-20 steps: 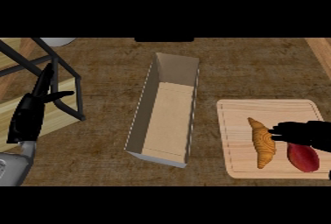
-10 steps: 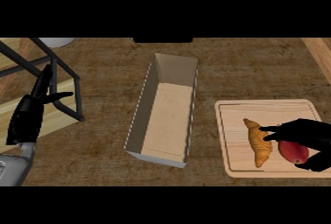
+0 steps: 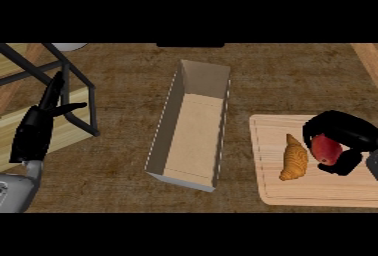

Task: Pick the pear from the cutting board and place it in the cardboard box

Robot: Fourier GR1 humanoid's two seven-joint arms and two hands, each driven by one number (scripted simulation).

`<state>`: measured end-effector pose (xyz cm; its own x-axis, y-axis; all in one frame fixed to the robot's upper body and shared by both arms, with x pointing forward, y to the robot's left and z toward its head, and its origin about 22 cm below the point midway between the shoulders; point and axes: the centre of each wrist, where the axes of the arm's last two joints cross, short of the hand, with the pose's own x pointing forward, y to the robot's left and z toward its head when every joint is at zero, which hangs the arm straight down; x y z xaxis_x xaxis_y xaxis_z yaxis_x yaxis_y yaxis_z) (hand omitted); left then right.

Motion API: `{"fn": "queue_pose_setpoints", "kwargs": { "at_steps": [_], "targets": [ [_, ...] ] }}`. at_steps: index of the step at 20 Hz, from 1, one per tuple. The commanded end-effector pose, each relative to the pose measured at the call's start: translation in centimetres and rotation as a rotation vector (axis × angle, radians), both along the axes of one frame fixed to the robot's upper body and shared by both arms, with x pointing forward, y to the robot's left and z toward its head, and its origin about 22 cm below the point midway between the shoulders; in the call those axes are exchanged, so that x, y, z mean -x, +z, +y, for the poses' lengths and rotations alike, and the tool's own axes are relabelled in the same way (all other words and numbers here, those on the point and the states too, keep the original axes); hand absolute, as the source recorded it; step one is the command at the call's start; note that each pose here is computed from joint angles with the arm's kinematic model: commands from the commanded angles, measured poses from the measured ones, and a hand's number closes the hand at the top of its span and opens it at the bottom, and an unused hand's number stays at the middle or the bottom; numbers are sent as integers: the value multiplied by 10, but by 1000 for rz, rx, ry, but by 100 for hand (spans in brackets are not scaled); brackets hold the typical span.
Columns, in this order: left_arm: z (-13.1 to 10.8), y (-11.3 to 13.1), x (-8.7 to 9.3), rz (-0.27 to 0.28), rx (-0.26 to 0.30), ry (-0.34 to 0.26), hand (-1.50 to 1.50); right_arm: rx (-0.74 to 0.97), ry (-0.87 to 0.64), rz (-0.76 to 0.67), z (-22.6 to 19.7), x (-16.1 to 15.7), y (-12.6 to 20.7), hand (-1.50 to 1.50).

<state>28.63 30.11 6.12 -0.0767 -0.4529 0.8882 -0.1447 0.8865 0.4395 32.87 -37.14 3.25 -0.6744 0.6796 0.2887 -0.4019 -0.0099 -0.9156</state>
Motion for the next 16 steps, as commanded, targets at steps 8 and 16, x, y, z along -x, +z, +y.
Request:
{"fn": "queue_pose_setpoints", "kwargs": {
  "at_steps": [8,16],
  "targets": [
    [33,-39,21,201,-70,167,0,-95,-164,-293,26,-51,40,150],
    [53,-28,22,206,-73,212,0,-381,-12,-465,37,-68,107,150]
  ]
}}
